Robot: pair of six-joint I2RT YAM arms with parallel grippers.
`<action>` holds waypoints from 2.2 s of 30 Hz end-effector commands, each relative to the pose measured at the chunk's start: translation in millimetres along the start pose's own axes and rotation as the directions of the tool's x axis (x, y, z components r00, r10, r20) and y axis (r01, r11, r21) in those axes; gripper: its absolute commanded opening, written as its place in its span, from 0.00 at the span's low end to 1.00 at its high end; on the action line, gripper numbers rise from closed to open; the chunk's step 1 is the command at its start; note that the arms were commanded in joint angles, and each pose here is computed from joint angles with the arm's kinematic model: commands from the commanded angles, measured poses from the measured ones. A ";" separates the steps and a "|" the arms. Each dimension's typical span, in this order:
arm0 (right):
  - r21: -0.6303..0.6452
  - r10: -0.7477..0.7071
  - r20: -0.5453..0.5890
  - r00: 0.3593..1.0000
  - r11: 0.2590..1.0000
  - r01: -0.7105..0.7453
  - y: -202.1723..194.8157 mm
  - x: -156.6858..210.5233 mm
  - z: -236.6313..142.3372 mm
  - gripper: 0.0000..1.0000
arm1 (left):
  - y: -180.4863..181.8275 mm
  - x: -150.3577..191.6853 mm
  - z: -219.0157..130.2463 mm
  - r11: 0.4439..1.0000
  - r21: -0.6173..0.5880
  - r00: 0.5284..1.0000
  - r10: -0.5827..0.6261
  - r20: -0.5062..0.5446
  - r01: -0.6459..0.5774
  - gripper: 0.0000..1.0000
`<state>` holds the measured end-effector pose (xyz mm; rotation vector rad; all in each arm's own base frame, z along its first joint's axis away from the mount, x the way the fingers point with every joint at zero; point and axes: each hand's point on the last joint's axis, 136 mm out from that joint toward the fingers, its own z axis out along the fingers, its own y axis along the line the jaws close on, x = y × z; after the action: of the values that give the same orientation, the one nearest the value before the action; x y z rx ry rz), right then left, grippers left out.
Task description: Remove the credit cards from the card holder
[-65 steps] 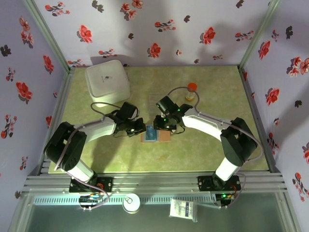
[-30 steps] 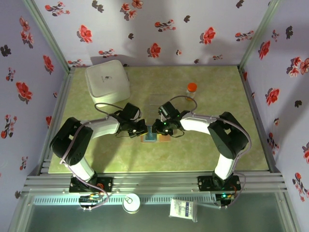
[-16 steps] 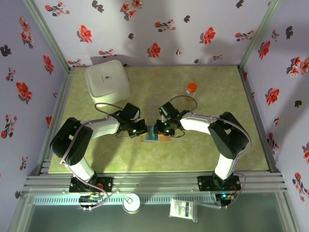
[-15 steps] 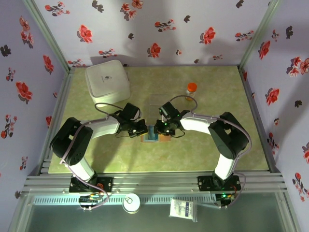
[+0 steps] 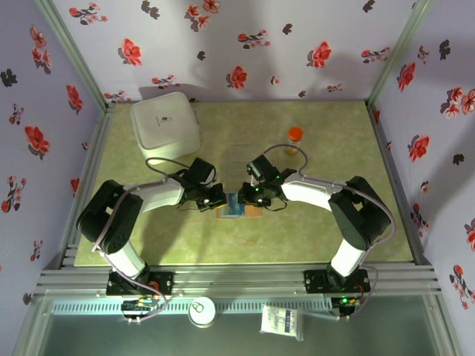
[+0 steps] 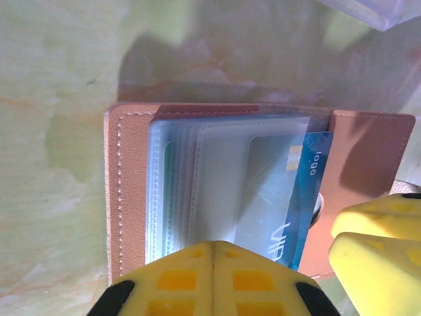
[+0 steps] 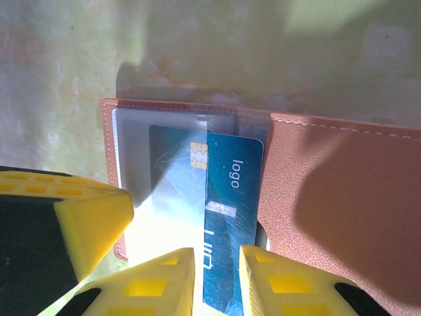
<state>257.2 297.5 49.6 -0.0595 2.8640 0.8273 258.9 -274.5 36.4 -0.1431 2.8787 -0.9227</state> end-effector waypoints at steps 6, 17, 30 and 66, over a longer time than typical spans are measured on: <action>-0.048 0.023 0.032 0.999 0.999 -0.022 -7.0 -3.6 -3.7 0.25 | -19.1 -0.6 -0.9 0.998 0.027 0.999 0.052 -0.009 -0.052 0.00; -0.080 0.058 -0.002 0.998 0.995 -0.058 -14.6 -1.9 10.4 0.25 | -7.3 4.0 12.6 0.999 -0.004 0.999 0.040 -0.036 -0.040 0.00; -0.150 0.089 -0.027 0.996 0.984 -0.092 -16.0 -0.5 18.3 0.23 | 6.4 8.5 13.7 0.998 -0.050 0.999 0.024 -0.042 -0.026 0.00; -0.140 0.120 0.003 0.993 0.983 -0.118 -39.1 0.8 -3.8 0.11 | 7.4 6.4 3.3 0.998 -0.051 0.999 0.022 -0.023 -0.023 0.00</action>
<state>265.8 279.6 37.5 0.0836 2.7792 1.1342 258.3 -283.6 31.0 -0.1068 2.8960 -0.9156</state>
